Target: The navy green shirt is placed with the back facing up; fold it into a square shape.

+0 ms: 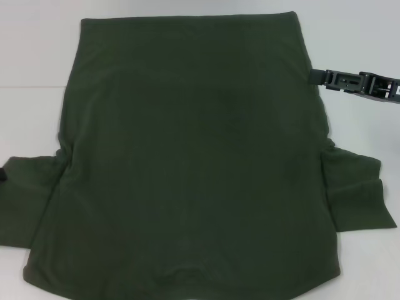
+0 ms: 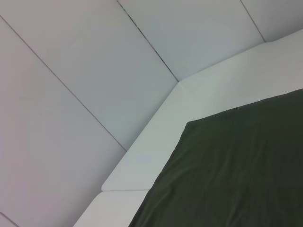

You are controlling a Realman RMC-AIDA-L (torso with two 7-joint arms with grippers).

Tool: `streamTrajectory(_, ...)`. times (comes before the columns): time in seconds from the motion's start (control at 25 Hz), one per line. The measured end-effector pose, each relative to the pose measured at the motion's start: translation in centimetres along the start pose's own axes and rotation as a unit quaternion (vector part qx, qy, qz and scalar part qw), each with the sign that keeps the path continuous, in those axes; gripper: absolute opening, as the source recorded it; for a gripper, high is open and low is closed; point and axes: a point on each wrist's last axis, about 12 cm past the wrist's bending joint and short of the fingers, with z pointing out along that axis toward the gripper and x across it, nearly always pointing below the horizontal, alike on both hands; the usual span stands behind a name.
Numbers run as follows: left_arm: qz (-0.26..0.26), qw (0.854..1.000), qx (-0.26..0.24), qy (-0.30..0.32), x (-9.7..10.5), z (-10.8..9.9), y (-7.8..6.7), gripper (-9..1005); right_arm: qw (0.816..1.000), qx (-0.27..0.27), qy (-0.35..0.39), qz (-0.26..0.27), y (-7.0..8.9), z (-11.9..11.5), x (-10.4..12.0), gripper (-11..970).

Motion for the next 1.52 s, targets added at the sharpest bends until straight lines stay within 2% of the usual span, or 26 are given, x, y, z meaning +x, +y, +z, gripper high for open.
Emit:
streamTrajectory(0.28, 0.008, 1.0, -0.026, -0.003, -1.6, -0.4, -0.2, 0, 1.0, 0.0, 0.003, 0.001, -0.1, 0.1, 0.2, 871)
streamTrajectory(0.72, 0.034, 0.997, -0.063, 0.005, -4.0, -1.1, -1.6, 0, 1.0, 0.003, 0.004, 0.002, -0.2, 0.0, 0.3, 867)
streamTrajectory(0.96, 0.045, 0.997, -0.058, 0.018, -4.5, -1.2, -2.5, 1, 1.0, 0.003, 0.005, 0.001, -0.2, 0.0, 0.3, 865)
streamTrajectory(1.16, 0.052, 0.997, -0.034, 0.043, -4.3, -1.5, -4.4, 1, 1.0, 0.002, 0.006, 0.002, -0.2, 0.1, 0.3, 863)
streamTrajectory(1.2, 0.056, 0.997, -0.02, 0.056, -4.2, -1.8, -6.2, 1, 1.0, 0.002, 0.006, 0.003, -0.2, 0.1, 0.3, 863)
streamTrajectory(1.24, 0.056, 0.997, -0.018, 0.059, -4.2, -1.9, -6.5, 1, 1.0, 0.002, 0.006, 0.003, -0.2, 0.1, 0.3, 862)
streamTrajectory(1.4, 0.073, 0.994, -0.008, 0.084, -4.4, -2.1, -9.7, 1, 1.0, 0.0, 0.005, 0.003, -0.2, 0.0, 0.3, 861)
streamTrajectory(1.52, 0.088, 0.991, -0.004, 0.103, -4.3, -1.5, -12.0, 1, 1.0, 0.0, 0.005, 0.002, -0.1, 0.0, 0.3, 860)
